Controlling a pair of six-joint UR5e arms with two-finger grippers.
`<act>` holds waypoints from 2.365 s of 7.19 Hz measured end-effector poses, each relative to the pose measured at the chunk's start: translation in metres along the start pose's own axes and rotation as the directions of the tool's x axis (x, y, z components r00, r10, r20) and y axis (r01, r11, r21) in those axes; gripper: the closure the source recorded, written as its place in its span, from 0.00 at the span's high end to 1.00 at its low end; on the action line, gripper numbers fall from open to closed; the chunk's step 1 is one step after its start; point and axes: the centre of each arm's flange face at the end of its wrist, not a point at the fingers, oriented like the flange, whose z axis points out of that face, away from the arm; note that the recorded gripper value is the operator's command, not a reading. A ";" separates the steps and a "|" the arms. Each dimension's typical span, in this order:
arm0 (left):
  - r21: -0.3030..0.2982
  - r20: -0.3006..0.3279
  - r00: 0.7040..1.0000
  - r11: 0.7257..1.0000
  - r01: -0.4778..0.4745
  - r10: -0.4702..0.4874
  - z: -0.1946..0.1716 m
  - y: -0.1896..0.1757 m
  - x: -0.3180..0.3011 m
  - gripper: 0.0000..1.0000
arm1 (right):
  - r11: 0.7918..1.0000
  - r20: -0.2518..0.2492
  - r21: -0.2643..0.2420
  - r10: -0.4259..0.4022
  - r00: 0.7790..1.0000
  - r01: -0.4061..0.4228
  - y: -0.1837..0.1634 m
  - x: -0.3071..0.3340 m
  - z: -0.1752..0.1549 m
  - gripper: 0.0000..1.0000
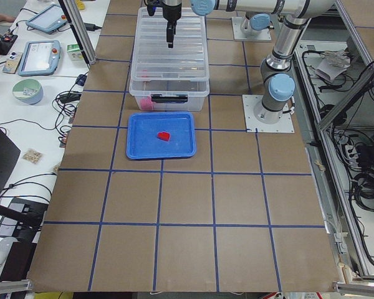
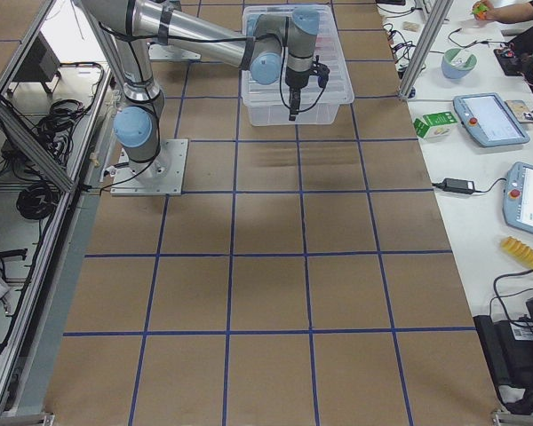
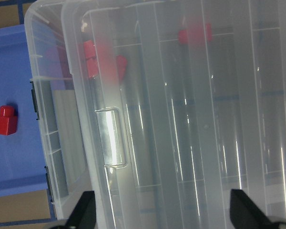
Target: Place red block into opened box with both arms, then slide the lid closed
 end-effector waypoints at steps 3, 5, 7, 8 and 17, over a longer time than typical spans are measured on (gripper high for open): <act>0.009 0.005 1.000 1.000 -0.001 0.001 -0.002 0.000 0.000 1.00 | 1.000 -0.069 -0.015 0.021 0.997 -0.022 -0.008 0.066 0.003 1.00; 0.026 -0.003 1.000 1.000 -0.006 0.006 -0.010 0.003 0.002 1.00 | 1.000 -0.081 -0.031 0.001 0.997 -0.003 -0.010 0.104 0.006 1.00; 0.018 -0.001 1.000 1.000 -0.010 0.010 -0.007 0.002 0.002 1.00 | 0.999 -0.081 -0.034 -0.002 0.997 -0.001 -0.010 0.115 0.006 1.00; 0.013 0.003 1.000 1.000 -0.009 0.009 -0.003 0.000 0.002 1.00 | 0.999 -0.079 -0.033 -0.003 0.997 0.000 -0.010 0.115 0.006 1.00; -0.032 0.070 0.996 0.998 -0.049 0.052 0.018 -0.017 -0.093 1.00 | 0.995 0.125 0.103 -0.029 0.992 0.016 0.047 -0.039 -0.174 1.00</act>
